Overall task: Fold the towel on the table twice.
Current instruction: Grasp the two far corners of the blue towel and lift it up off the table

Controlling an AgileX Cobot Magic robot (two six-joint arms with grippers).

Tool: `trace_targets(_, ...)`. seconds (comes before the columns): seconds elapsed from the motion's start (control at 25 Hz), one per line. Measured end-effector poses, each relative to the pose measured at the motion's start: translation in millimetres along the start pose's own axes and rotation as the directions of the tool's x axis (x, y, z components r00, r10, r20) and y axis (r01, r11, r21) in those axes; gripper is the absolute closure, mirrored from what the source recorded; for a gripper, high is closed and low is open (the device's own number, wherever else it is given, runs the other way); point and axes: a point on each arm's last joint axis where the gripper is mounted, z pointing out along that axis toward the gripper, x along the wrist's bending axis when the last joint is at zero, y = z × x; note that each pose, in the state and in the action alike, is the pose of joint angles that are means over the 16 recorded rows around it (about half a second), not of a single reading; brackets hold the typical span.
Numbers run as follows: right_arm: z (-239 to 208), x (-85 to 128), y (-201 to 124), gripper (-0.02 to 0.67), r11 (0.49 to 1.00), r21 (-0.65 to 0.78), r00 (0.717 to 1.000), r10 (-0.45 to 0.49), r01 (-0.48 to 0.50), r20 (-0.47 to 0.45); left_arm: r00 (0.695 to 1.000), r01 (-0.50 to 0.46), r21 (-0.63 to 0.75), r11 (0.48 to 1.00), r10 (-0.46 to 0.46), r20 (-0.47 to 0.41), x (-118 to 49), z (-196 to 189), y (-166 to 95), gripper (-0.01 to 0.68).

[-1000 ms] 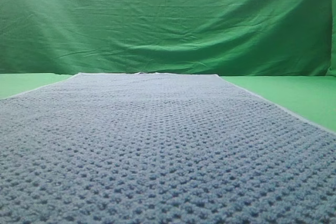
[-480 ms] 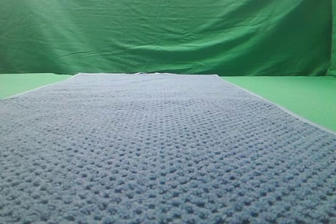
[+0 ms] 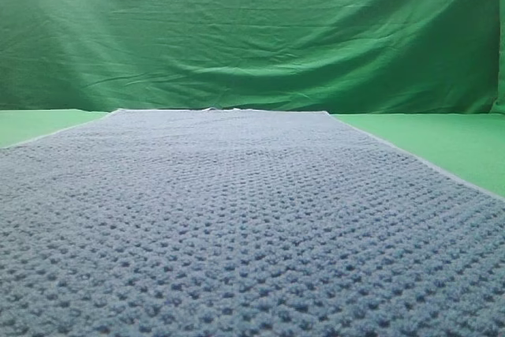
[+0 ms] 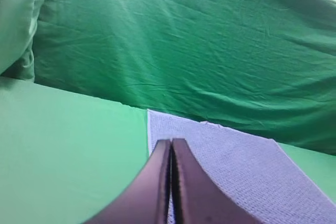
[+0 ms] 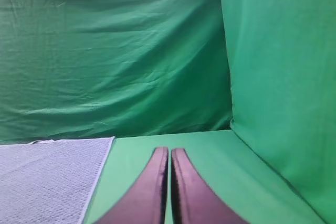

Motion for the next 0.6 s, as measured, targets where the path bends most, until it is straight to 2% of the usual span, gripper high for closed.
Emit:
trace_targets(0.32,10.2,6.2,42.1,0.649,0.992,0.114,0.997,0.053,-0.045,-0.062,1.0,0.009,0.128,0.992,-0.011,0.022,-16.8,3.5,39.0,0.673)
trace_targets(0.6,23.6,10.0,58.3,0.649,0.974,0.206,0.989,0.113,-0.092,-0.09,0.999,0.011,0.16,0.987,-0.018,0.045,-24.0,9.9,55.8,0.673)
